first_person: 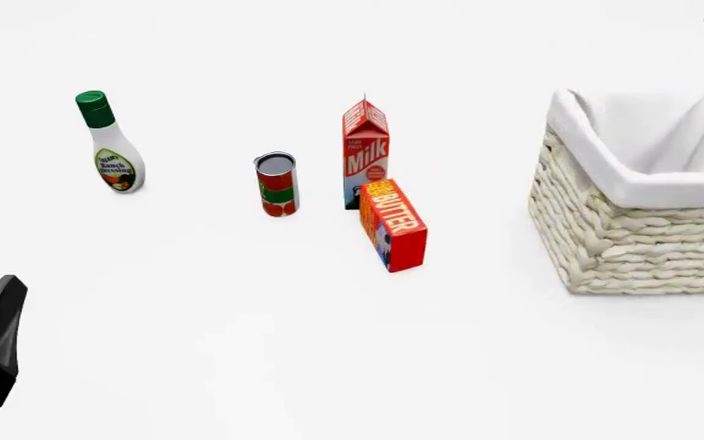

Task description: Pick the alphabet soup and place it in the basket.

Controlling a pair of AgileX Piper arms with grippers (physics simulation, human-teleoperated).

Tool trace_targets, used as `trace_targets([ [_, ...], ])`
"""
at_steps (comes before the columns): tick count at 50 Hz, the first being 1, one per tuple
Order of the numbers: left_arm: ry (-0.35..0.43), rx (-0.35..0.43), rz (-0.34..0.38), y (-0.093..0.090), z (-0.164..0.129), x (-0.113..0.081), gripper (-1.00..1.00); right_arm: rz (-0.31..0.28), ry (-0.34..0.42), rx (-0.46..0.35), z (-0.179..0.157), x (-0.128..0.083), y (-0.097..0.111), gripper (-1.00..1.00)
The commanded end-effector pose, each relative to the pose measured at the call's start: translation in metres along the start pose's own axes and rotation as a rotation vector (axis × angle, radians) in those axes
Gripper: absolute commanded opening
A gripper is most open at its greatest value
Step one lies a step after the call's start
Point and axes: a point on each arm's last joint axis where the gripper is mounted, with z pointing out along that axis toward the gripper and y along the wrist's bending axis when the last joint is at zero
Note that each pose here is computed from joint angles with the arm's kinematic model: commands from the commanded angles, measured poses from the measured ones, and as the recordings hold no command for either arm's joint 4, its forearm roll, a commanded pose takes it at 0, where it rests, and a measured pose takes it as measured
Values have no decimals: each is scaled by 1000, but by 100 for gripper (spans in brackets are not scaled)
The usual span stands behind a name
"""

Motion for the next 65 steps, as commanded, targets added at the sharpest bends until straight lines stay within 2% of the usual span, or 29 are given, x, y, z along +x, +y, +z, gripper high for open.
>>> trace_targets([
  [1, 0, 0, 0, 0, 0, 0, 100, 1, 26, 82, -7, -3, -14, -100],
  [10, 0, 0, 0, 0, 0, 0, 100, -4, 65, 143, -8, 1, -24, -100],
  [21, 0, 0, 0, 0, 0, 0, 100, -16, 127, 164, 3, 8, -30, -100],
  [27, 0, 0, 0, 0, 0, 0, 100, -31, 157, 161, 10, 11, -32, -100],
  [48, 0, 0, 0, 0, 0, 0, 100, -22, 290, 110, 40, 35, -28, -100],
  [65, 0, 0, 0, 0, 0, 0, 100, -58, 352, 100, 50, 44, -30, -100],
])
